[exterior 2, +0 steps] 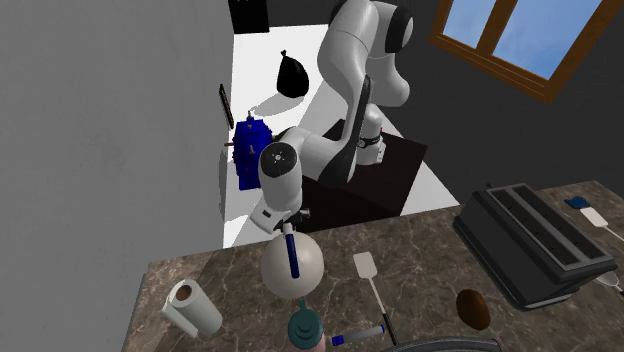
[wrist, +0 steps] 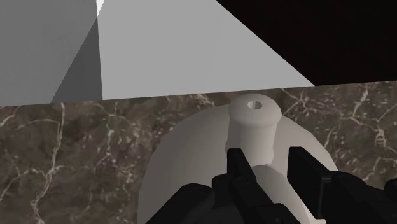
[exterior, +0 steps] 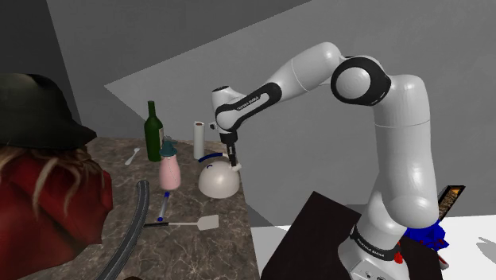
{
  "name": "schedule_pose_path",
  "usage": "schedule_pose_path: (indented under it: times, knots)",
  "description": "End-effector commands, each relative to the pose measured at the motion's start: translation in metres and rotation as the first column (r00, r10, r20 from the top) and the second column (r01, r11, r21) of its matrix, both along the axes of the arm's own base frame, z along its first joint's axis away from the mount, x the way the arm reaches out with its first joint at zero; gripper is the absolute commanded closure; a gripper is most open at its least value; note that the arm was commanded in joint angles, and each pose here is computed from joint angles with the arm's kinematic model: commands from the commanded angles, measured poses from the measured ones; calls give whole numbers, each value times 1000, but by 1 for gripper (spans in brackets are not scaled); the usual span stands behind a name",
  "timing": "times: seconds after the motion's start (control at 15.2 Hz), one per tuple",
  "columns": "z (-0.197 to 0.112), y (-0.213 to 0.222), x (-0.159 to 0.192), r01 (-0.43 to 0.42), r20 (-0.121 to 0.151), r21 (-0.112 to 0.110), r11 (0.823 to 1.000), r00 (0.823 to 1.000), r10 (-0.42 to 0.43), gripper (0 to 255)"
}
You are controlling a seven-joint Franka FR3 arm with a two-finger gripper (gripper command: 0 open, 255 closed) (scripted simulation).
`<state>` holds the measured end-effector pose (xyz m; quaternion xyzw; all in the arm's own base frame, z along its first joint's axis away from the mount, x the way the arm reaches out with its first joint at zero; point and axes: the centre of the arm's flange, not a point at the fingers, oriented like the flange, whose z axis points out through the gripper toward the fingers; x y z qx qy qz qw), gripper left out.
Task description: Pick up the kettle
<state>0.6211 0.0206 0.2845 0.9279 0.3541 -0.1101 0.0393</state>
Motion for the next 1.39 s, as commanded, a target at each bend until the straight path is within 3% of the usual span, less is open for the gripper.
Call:
schedule_pose_path:
  times: [0.0,0.2,1.32]
  knots:
    - [0,0,0,0,0,0,1000,1000,0,255]
    - [-2,1,0,0,0,0,1000,1000,0,255]
    - [78,1,0,0,0,0,1000,1000,0,255]
